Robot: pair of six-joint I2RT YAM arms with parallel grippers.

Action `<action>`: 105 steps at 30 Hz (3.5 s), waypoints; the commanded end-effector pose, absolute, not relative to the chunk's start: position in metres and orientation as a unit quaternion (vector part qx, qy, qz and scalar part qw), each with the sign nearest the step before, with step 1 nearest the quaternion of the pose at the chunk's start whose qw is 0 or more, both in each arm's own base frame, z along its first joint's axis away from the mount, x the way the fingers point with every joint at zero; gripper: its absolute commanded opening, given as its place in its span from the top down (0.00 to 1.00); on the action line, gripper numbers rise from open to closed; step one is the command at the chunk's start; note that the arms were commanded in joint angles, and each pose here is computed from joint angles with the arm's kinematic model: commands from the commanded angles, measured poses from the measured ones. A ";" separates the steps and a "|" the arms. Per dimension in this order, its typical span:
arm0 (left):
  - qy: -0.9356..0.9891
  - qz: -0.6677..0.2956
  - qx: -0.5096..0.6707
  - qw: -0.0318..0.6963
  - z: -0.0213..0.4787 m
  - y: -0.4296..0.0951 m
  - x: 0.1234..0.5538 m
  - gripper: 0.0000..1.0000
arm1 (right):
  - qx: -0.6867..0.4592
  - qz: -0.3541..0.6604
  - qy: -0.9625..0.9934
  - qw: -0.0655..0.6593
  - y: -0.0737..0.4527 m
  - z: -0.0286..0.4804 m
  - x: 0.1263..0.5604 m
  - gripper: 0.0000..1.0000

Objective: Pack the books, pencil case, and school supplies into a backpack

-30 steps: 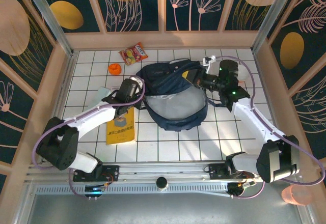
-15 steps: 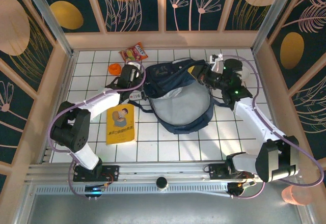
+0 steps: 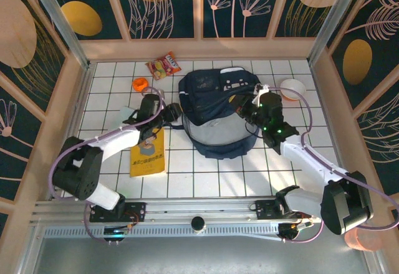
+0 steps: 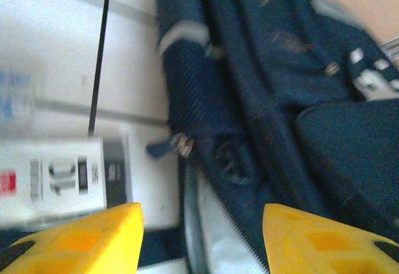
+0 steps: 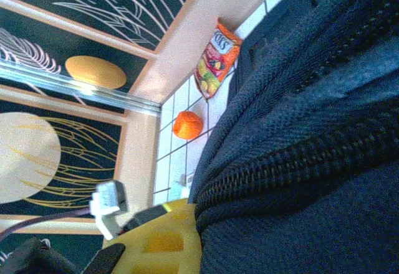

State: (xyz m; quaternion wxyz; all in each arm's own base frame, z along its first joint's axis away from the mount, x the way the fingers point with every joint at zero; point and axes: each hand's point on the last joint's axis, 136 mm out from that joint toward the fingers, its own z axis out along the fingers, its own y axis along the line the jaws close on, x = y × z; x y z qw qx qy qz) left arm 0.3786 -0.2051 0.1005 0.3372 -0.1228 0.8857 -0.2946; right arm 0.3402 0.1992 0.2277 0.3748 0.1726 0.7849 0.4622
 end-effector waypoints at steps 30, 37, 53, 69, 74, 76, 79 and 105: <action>0.904 -0.285 -0.242 0.206 0.118 -0.146 0.305 0.41 | 0.096 0.180 0.978 0.051 0.173 0.146 0.239 0.40; 0.897 -0.247 -0.323 0.174 0.078 -0.084 0.261 0.41 | 0.008 0.269 0.958 0.096 0.267 0.169 0.248 0.45; 0.900 -0.118 -0.362 0.213 0.045 -0.018 0.249 0.40 | -0.216 0.242 0.945 0.042 0.423 0.082 0.235 0.46; 0.880 -0.302 -0.325 0.169 0.030 -0.080 0.240 0.51 | -0.220 0.226 0.949 0.030 0.428 0.057 0.245 0.46; 0.864 -0.363 -0.301 0.178 0.049 -0.097 0.240 0.52 | -0.206 0.214 0.954 0.034 0.407 0.054 0.259 0.46; 0.864 -0.366 -0.296 0.178 0.054 -0.098 0.238 0.52 | -0.208 0.221 0.953 0.025 0.407 0.052 0.257 0.46; 0.883 -0.297 -0.322 0.171 0.045 -0.079 0.232 0.50 | -0.211 0.222 0.952 0.009 0.408 0.046 0.251 0.47; 0.863 -0.402 -0.275 0.133 0.047 -0.115 0.227 0.54 | -0.153 0.218 0.960 -0.087 0.384 -0.023 0.236 0.96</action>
